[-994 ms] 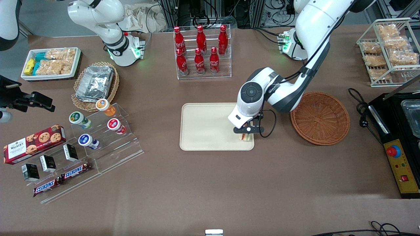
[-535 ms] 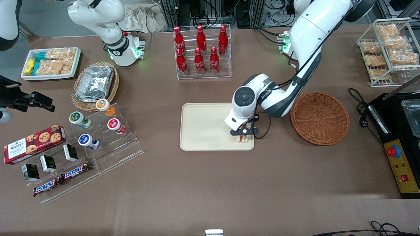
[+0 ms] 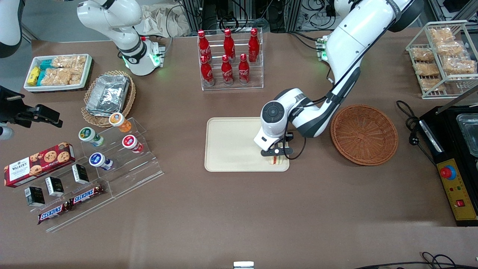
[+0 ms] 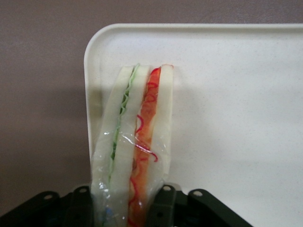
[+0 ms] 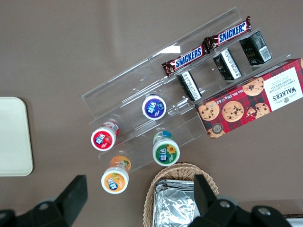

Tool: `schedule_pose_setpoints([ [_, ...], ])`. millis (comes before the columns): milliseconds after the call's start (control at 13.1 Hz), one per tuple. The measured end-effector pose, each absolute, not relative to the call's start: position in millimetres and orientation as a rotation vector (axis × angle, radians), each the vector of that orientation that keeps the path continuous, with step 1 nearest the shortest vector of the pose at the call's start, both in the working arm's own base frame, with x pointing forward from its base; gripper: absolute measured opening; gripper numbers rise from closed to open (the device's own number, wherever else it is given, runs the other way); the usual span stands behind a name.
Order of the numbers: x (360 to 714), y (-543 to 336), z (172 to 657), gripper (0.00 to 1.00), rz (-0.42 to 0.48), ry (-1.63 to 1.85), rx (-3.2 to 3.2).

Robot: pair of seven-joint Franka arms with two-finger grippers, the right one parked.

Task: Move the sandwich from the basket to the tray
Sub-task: 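Open the left gripper to release the sandwich onto the tray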

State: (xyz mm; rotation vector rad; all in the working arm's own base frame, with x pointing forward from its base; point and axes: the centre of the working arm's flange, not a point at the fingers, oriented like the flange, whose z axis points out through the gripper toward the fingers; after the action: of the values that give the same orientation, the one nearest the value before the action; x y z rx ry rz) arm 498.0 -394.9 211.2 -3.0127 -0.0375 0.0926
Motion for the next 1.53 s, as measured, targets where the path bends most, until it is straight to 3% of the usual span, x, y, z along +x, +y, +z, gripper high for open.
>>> schedule_pose_setpoints([
  [382, 501.1, -396.5, 214.8, 0.98, 0.08, -0.046, -3.018],
  [1071, 515.7, -397.7, 243.8, 1.0, 0.027, -0.086, -3.028],
  [1529, 532.4, -397.1, 283.0, 1.0, 0.043, -0.175, -3.03],
])
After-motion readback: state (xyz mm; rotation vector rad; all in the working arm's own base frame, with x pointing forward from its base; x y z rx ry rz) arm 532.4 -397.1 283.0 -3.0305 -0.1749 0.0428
